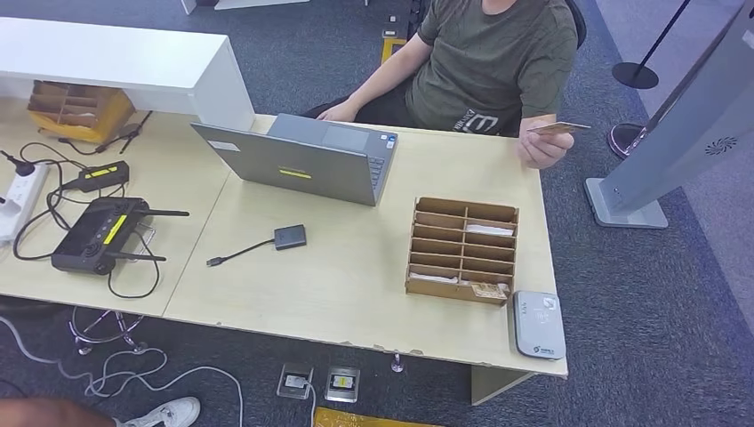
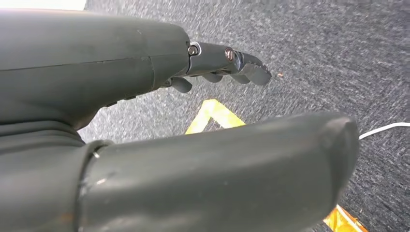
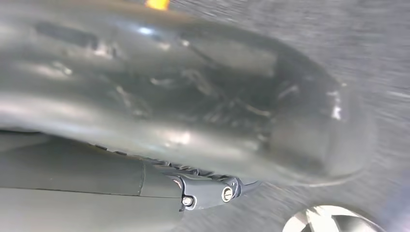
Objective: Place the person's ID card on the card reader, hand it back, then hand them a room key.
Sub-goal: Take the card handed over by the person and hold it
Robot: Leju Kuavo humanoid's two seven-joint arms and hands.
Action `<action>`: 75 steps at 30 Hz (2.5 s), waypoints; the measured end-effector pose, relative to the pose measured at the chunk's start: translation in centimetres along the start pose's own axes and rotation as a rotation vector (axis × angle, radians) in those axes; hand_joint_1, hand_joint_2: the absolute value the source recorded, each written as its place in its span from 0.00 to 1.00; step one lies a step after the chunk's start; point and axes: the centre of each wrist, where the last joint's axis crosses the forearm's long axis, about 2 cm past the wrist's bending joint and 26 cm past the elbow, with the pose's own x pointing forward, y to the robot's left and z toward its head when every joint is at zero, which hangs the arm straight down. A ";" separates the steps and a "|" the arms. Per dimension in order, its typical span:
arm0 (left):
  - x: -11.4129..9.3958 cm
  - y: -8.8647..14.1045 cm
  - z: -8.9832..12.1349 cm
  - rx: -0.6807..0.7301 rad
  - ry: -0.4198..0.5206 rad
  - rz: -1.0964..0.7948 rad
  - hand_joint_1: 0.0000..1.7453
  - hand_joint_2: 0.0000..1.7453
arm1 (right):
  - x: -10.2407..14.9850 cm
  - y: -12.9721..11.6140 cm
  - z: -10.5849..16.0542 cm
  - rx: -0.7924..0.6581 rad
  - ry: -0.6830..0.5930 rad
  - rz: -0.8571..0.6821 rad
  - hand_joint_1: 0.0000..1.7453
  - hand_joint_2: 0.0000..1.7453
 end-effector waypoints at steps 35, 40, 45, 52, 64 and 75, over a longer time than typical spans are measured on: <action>0.1 -0.1 0.0 -0.019 -0.008 -0.032 0.00 0.00 | 35.6 -13.0 22.0 -0.407 -1.458 0.260 0.00 0.00; 0.1 -0.1 0.0 -0.020 -0.007 -0.029 0.00 0.00 | 36.2 -13.2 25.6 -0.370 -1.565 0.212 0.00 0.00; 0.2 -0.1 0.0 -0.022 -0.007 -0.028 0.00 0.00 | 36.1 -12.7 28.3 -0.301 -1.642 0.225 0.00 0.00; 0.3 -0.2 0.0 -0.030 -0.007 -0.018 0.00 0.00 | 35.7 -10.2 32.5 -0.137 -1.751 0.387 0.00 0.00; 0.3 -0.4 0.0 -0.044 -0.011 -0.025 0.00 0.00 | 31.6 -1.8 37.4 0.214 -1.906 0.648 0.00 0.75; 0.3 -0.5 0.0 -0.059 -0.014 -0.037 0.00 0.00 | 28.7 2.5 37.8 0.326 -1.914 0.806 0.00 1.00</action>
